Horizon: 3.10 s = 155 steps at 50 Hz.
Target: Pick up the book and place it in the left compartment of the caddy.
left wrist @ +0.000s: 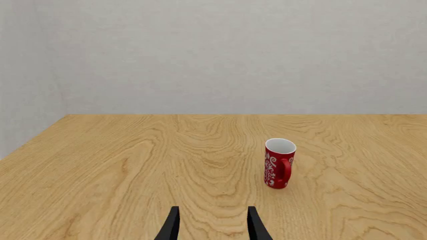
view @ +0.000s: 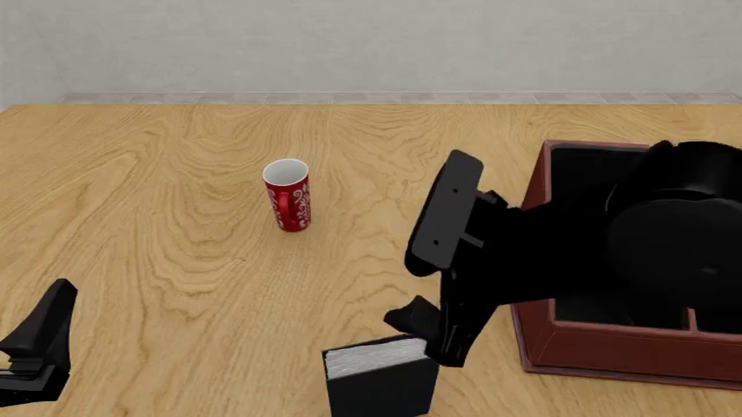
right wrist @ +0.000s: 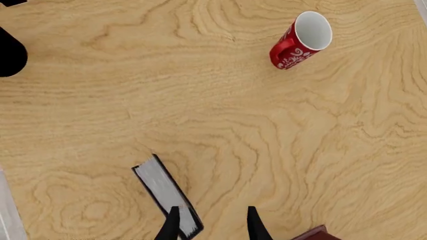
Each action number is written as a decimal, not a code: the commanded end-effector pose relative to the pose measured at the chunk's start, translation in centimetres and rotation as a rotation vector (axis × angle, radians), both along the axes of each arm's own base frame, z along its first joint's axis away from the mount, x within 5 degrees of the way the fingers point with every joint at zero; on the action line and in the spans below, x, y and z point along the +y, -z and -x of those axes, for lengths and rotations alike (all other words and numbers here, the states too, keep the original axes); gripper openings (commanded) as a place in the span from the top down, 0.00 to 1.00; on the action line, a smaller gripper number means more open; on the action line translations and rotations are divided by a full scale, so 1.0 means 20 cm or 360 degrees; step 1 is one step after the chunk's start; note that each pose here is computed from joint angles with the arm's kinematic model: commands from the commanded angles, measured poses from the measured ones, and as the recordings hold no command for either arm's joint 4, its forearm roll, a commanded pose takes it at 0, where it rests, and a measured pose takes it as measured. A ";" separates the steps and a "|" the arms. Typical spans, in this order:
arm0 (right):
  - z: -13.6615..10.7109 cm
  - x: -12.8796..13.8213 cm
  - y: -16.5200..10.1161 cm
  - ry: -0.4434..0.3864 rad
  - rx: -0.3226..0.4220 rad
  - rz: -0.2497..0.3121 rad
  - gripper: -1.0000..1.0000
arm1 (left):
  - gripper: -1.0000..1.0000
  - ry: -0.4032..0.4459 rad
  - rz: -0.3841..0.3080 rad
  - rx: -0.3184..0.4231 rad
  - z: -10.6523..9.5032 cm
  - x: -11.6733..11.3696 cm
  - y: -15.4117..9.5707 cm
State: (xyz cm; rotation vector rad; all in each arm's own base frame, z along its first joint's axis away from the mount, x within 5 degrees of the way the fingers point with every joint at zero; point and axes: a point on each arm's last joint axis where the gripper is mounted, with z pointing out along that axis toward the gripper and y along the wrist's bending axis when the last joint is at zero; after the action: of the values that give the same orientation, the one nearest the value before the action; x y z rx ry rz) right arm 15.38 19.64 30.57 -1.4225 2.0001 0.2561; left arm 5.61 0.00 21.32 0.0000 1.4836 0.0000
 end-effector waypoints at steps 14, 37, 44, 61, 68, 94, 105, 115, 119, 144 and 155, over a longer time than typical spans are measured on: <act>0.04 0.06 0.11 -0.0067 0.0075 0.0078 0.00 | 0.00 0.0000 0.0000 0.0000 0.00 0.00 0.00; 0.07 0.12 0.17 -0.0133 0.0119 0.0132 0.00 | 0.00 0.0000 0.0000 0.0000 0.00 0.00 0.00; 0.08 0.16 0.19 -0.0149 0.0139 0.0146 0.00 | 0.00 0.0000 0.0000 0.0000 0.00 0.00 0.00; 0.09 0.21 0.26 -0.0162 0.0172 0.0166 0.00 | 0.00 0.0000 0.0000 0.0000 0.00 0.00 0.00; 0.09 0.23 0.29 -0.0158 0.0185 0.0170 0.00 | 0.00 0.0000 0.0000 0.0000 0.00 0.00 0.00; 0.07 0.23 0.39 -0.0133 0.0213 0.0194 0.00 | 0.00 0.0000 0.0000 0.0000 0.00 0.00 0.00; 0.09 0.24 0.34 -0.0131 0.0206 0.0157 1.00 | 0.00 0.0000 0.0000 0.0000 0.00 0.00 0.00; 0.08 0.21 0.26 -0.0100 0.0176 0.0089 1.00 | 0.00 0.0000 0.0000 0.0000 0.00 0.00 0.00; 0.09 0.19 0.19 -0.0063 0.0160 0.0017 1.00 | 0.00 0.0000 0.0000 0.0000 0.00 0.00 0.00; 0.15 0.15 -0.05 0.0077 0.0205 -0.0247 1.00 | 0.00 0.0000 0.0000 0.0000 0.00 0.00 0.00; 0.13 0.11 -0.15 0.0102 0.0178 -0.0261 1.00 | 0.00 0.0000 0.0000 0.0000 0.00 0.00 0.00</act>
State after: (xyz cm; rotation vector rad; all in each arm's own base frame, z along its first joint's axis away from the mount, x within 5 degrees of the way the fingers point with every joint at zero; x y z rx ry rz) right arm 12.58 22.63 31.43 -1.3229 2.0615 0.4527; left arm 5.61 0.00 21.32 0.0000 1.4836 0.0000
